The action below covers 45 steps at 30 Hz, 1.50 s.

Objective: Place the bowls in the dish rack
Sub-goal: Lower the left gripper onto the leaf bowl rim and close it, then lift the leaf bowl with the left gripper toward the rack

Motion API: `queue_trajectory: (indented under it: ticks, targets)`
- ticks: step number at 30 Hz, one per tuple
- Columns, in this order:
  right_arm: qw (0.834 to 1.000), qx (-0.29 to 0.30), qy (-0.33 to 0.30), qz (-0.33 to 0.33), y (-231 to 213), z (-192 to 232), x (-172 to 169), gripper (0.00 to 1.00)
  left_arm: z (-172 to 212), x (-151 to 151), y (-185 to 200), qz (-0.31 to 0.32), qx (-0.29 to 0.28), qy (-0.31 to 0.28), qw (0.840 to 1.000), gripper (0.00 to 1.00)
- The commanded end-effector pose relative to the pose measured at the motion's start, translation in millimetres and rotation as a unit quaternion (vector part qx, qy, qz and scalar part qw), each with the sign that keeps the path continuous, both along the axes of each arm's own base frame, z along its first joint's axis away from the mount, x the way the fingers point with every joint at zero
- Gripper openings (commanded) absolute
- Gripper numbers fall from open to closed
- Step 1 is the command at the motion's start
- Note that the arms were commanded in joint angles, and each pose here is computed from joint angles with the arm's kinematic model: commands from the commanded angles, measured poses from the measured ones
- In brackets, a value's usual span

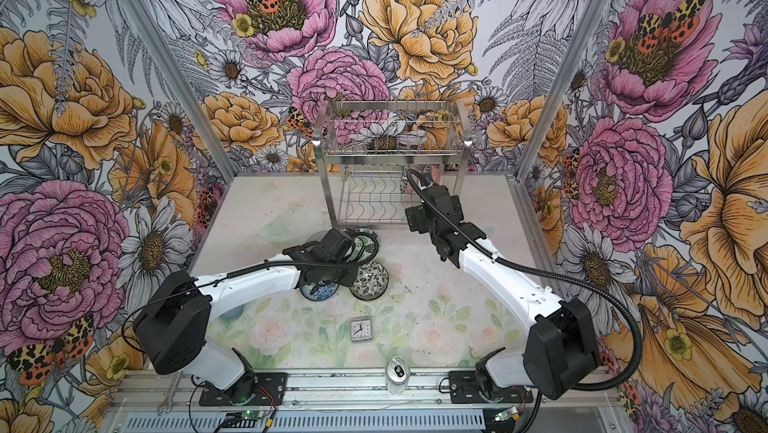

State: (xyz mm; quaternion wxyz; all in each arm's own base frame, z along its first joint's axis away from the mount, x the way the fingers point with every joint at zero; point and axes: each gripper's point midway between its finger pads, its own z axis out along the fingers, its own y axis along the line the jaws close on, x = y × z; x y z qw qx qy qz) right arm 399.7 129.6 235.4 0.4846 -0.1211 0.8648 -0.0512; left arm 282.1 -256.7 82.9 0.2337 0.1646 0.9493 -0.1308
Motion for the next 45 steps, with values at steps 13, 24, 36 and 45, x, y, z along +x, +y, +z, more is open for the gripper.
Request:
queue_trajectory:
  ticks: [13,24,36,45]
  targets:
    - [1.0,0.009,-0.003,-0.004,-4,1,-4,1.0,29,9,4,0.0,-0.001,-0.034,0.999,0.0]
    - [1.0,0.013,-0.006,-0.001,-4,4,-5,1.0,64,15,8,0.007,-0.03,-0.067,0.997,0.0]
    - [1.0,0.018,-0.005,0.004,-1,6,-4,1.0,91,21,12,0.017,-0.058,-0.09,0.994,0.0]
    - [1.0,0.023,-0.008,0.008,1,9,-4,1.0,115,25,18,0.023,-0.076,-0.114,0.99,0.0]
